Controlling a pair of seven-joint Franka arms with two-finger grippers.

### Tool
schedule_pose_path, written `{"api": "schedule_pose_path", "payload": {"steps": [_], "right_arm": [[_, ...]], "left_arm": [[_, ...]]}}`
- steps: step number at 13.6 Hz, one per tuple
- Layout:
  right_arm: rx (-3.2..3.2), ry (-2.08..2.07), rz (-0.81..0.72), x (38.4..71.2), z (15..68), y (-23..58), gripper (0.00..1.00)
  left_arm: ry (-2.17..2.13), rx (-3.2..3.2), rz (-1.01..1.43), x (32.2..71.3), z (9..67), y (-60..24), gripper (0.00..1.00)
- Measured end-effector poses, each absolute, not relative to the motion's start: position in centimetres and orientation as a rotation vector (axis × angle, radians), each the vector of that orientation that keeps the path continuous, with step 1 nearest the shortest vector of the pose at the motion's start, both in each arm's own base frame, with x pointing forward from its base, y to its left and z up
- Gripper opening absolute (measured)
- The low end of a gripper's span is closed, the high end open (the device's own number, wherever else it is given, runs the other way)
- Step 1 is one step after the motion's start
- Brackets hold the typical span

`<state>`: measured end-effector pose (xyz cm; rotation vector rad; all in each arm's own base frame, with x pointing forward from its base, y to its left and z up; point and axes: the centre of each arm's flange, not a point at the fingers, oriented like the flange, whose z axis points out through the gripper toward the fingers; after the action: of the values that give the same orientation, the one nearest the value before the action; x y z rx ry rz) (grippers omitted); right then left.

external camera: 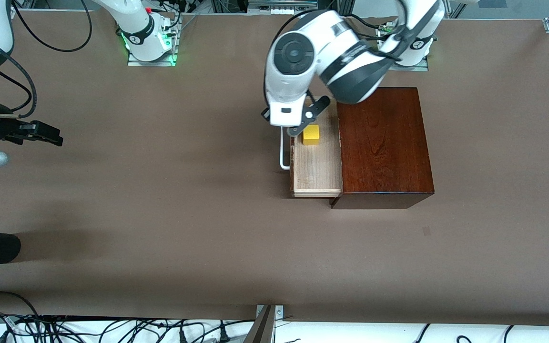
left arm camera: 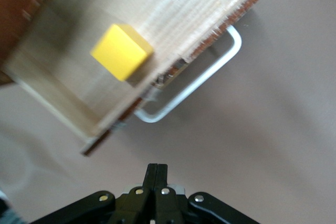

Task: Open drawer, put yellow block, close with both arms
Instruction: 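Move the left gripper to the drawer front beside the handle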

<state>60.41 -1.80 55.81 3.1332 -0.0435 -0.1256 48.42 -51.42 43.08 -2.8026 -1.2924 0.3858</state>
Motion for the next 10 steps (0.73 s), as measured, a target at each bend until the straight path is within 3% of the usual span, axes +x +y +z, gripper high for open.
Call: {"api": "schedule_pose_path", "payload": {"steps": [10], "right_arm": [[3.146, -0.041, -0.098, 59.9, 56.9, -2.6, 1.00]], "left_arm": [[-1.346, -2.626, -0.118, 43.5, 31.7, -59.1, 0.01]]}}
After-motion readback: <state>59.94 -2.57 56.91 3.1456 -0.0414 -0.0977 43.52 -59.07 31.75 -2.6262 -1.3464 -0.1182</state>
